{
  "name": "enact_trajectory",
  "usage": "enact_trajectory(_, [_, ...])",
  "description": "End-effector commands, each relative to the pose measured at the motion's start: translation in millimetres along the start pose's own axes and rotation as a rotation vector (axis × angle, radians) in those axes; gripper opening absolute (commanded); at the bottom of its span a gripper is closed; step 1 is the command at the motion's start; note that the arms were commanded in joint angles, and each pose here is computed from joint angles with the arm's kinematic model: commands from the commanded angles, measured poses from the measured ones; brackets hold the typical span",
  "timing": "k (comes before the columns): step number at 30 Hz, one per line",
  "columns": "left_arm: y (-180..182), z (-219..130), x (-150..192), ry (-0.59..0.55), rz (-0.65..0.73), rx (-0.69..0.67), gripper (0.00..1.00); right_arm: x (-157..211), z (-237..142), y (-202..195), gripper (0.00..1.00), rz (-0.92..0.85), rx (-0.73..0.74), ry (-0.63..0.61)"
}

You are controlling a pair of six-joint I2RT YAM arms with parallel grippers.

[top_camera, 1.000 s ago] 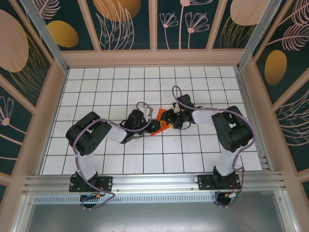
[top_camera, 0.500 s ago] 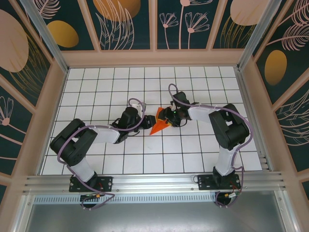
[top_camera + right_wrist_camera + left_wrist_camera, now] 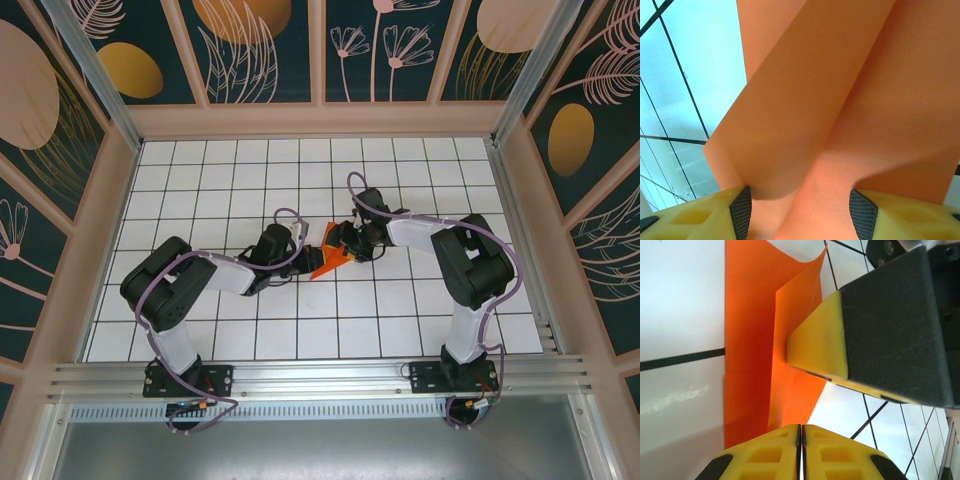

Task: Fold a paper plane with a square sheet of paper (pick it up from the middle)
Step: Fourth fold the wing at the center of the table.

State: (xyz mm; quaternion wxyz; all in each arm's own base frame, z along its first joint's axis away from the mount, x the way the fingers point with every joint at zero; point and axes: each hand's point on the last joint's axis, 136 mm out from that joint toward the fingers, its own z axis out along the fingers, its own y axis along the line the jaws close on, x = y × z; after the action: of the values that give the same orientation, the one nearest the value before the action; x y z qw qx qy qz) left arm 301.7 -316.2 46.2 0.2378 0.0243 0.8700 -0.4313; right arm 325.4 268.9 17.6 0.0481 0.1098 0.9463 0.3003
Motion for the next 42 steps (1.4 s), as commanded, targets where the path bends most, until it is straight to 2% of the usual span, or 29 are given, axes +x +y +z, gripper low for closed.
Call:
enact_trajectory(1, [3.2, 6.4, -5.8, -0.002, 0.004, -0.018, 0.13, 28.5, 24.2, -122.0, 0.6, 0.119, 0.412, 0.051])
enact_trajectory(8, [13.9, 11.1, -4.9, 0.009, -0.004, -0.07, 0.1, 32.1, 27.2, -130.6, 0.54, 0.148, 0.433, 0.072])
enact_trajectory(22, [29.5, 15.8, 0.2, 0.03, -0.018, -0.133, 0.08, 29.5, 27.2, -121.4, 0.53, 0.146, 0.396, 0.077])
enact_trajectory(30, [33.2, 15.4, 3.2, 0.037, -0.024, -0.145, 0.08, 30.3, 29.7, -133.2, 0.46, 0.158, 0.457, 0.087])
enact_trajectory(42, [41.1, 15.3, 7.3, 0.045, -0.036, -0.174, 0.07, 36.2, 35.7, -150.1, 0.45, 0.174, 0.539, 0.122])
